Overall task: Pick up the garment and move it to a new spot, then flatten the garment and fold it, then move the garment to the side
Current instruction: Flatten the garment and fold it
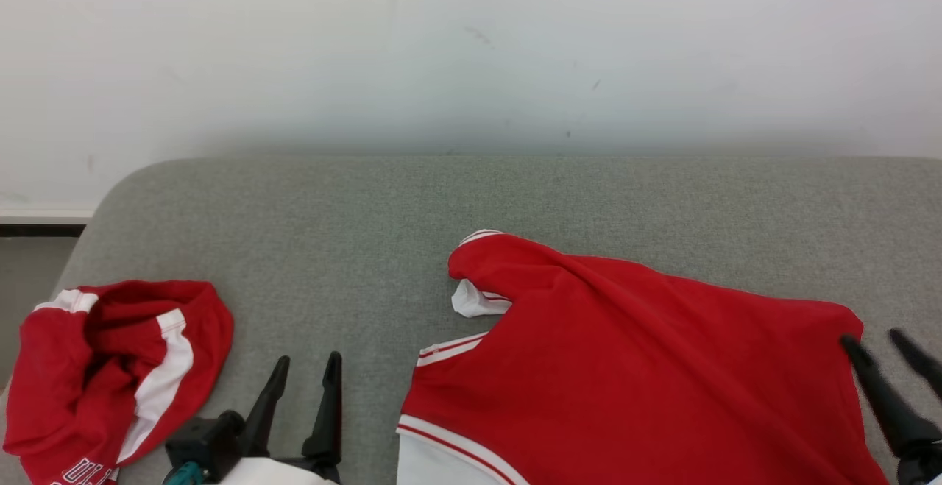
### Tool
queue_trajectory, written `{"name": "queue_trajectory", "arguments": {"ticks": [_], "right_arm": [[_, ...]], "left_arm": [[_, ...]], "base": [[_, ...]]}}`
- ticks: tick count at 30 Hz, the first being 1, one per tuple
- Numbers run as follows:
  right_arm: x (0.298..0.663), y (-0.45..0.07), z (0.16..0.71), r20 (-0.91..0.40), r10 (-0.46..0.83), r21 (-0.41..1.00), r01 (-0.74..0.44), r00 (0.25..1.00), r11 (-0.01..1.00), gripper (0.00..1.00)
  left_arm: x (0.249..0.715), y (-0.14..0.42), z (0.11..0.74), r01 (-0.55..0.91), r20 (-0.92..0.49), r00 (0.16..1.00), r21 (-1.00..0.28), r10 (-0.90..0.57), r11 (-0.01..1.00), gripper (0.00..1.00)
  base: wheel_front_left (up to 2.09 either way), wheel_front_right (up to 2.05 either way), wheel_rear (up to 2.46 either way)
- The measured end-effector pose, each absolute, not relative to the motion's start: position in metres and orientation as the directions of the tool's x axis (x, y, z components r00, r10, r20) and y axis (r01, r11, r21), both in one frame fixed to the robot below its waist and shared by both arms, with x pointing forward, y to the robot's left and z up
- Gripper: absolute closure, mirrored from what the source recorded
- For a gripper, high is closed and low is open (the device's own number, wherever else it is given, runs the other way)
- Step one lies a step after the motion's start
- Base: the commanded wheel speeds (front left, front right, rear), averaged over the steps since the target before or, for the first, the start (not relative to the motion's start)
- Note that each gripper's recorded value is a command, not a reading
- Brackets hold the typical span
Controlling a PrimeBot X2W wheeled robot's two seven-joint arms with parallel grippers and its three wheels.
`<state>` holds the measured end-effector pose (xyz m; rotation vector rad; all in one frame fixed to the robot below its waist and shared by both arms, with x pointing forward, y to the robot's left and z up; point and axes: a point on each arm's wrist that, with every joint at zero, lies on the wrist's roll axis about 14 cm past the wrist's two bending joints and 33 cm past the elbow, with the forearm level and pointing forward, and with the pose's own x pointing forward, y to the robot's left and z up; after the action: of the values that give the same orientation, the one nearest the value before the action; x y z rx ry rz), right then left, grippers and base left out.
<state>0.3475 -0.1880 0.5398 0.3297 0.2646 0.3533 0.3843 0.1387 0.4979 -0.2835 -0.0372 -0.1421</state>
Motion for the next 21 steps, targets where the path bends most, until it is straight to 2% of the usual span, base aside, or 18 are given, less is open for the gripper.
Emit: {"name": "queue_trajectory", "arguments": {"ticks": [3,5,8,15,21], "right_arm": [[0.36,-0.211,0.564,0.01,0.201,0.363,-0.191,0.979,0.912,0.0],[0.362,-0.217,0.571,0.108,0.11,0.361,-0.143,0.988,0.922,0.0],[0.36,-0.213,0.569,0.189,0.029,0.366,-0.098,0.982,0.926,0.0],[0.359,-0.201,0.54,0.175,-0.006,0.361,-0.059,0.985,0.931,0.0],[0.367,-0.201,0.538,0.174,0.007,0.328,-0.064,0.985,0.942,0.0]], "left_arm": [[0.386,0.137,0.501,0.155,0.067,0.988,-0.266,-0.142,0.951,0.0],[0.388,0.135,0.503,0.163,0.072,0.986,-0.265,-0.149,0.95,0.0],[0.39,0.133,0.505,0.171,0.079,0.985,-0.263,-0.155,0.949,0.0],[0.399,0.122,0.511,0.226,0.084,0.974,-0.224,-0.212,0.948,0.0],[0.414,0.092,0.487,0.333,-0.143,0.922,-0.179,-0.36,0.926,0.0]], "base": [[0.0,0.0,0.0],[0.0,0.0,0.0],[0.0,0.0,0.0],[0.0,0.0,0.0],[0.0,0.0,0.0]]}}
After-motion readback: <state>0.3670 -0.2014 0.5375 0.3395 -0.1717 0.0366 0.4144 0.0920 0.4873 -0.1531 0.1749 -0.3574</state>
